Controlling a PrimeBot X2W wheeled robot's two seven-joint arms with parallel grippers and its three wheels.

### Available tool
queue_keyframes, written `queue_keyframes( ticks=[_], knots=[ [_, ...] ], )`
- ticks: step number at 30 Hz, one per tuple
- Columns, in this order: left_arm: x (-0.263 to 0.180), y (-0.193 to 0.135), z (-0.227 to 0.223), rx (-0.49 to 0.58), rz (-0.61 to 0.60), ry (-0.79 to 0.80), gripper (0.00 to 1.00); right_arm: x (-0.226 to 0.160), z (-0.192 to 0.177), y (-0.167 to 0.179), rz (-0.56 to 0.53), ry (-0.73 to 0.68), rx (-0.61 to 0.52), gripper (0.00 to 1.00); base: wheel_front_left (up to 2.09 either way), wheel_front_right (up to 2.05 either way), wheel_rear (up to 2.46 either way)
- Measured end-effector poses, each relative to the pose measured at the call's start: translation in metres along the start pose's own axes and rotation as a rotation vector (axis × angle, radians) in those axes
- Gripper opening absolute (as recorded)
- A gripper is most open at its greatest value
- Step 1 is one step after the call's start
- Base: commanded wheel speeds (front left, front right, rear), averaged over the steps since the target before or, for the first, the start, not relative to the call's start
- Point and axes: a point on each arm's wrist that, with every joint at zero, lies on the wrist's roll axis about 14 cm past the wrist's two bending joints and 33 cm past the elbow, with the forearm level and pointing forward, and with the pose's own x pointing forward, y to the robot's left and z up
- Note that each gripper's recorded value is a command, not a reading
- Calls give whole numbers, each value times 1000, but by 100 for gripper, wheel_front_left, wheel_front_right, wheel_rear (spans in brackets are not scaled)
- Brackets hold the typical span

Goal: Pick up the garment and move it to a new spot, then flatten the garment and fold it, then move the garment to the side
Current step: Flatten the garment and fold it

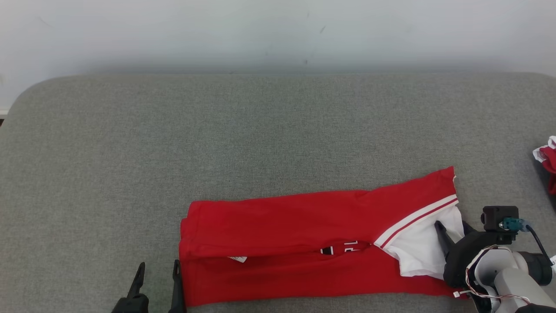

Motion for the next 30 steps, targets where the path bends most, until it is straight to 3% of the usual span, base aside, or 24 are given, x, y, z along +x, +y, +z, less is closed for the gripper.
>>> queue_keyframes(
  ticks=[1, 7, 18, 23, 30],
  knots=[
    [0, 0, -1, -1, 2, 2, 100, 1, 0, 2, 7, 0, 8, 0, 0, 0, 0],
    [2, 2, -2, -2, 7, 8, 100, 1, 3, -7, -6, -22, 48, 0, 0, 0, 0],
    [-1, -4, 0, -19, -8, 0, 100, -17, 26, -68, -174, -185, 90, 0, 0, 0, 0],
    [-2, -11, 2, -31, -29, -7, 100, -22, 45, -48, -131, -267, 85, 0, 0, 0, 0],
    [-5, -24, 4, -36, -71, -12, 100, -35, 61, 12, 35, -333, 89, 0, 0, 0, 0]
  ],
)
